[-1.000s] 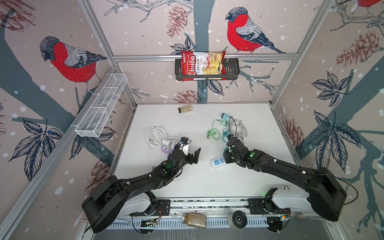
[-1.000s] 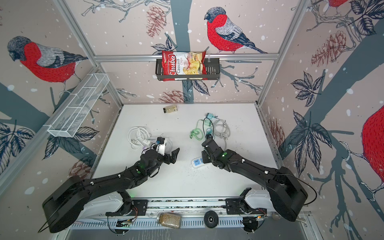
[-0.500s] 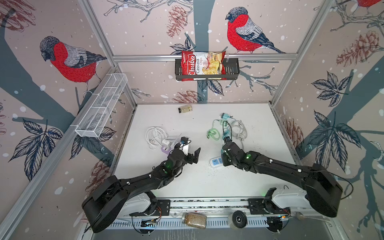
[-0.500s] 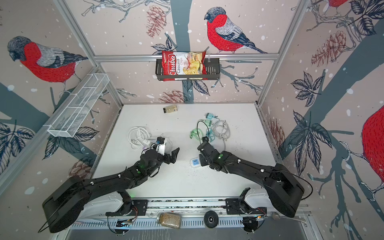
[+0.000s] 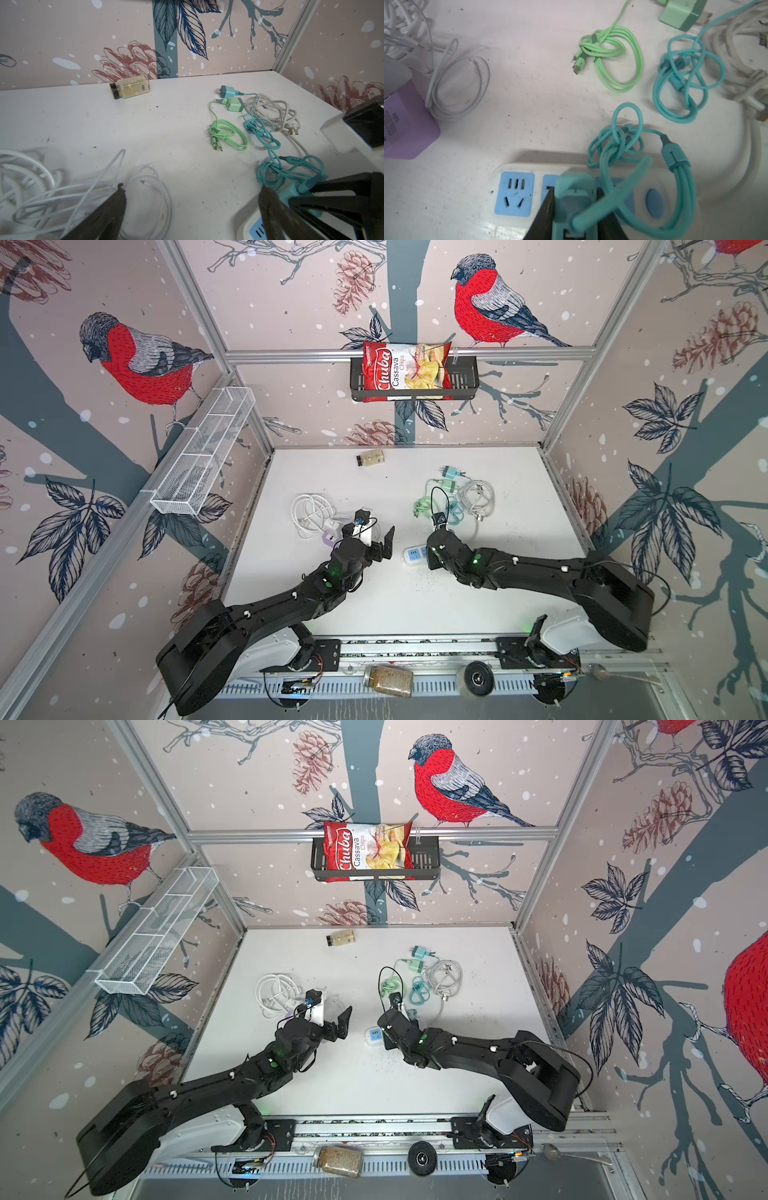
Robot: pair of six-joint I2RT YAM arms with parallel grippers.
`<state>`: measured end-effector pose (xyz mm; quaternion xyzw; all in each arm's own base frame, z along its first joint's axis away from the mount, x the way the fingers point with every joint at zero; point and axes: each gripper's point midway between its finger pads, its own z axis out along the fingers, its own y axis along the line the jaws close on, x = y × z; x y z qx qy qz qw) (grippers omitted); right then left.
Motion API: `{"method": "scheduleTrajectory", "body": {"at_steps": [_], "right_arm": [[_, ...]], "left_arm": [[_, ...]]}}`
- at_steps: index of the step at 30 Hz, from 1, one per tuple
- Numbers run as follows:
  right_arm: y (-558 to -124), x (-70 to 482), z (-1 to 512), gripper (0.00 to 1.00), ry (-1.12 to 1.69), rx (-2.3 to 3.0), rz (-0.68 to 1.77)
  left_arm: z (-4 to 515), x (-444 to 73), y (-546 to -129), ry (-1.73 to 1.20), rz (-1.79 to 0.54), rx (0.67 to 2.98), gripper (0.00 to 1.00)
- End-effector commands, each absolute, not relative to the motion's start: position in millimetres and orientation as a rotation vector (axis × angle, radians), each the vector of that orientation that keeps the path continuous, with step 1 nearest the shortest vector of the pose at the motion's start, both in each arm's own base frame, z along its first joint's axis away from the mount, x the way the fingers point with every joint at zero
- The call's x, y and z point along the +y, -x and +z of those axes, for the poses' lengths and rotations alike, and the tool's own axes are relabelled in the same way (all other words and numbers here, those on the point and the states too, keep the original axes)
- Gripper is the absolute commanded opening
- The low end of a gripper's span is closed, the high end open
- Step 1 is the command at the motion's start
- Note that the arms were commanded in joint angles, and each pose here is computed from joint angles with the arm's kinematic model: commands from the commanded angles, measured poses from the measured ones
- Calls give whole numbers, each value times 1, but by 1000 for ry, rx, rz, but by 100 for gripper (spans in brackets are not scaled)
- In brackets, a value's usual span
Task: Insert the plug
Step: 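Press the teal charger prongs into a strip socket and open the right gripper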
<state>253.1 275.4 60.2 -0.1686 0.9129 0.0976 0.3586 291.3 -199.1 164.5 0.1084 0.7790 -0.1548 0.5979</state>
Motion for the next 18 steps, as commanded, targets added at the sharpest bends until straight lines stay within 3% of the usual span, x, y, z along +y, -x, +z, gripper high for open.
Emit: {"method": "scheduleTrajectory", "body": {"at_steps": [1,11,18], "right_arm": [[-215,272,17,3,633,2582,236],[-241,295,17,7,663,2611,234],[-250,295,29,25,605,2609,253]], "left_arm": [[169,-187,-299,-198,-286,1806,98],[170,-178,-320,-147,-210,1857,98],[172,-171,-327,-141,-211,1850,98]]}}
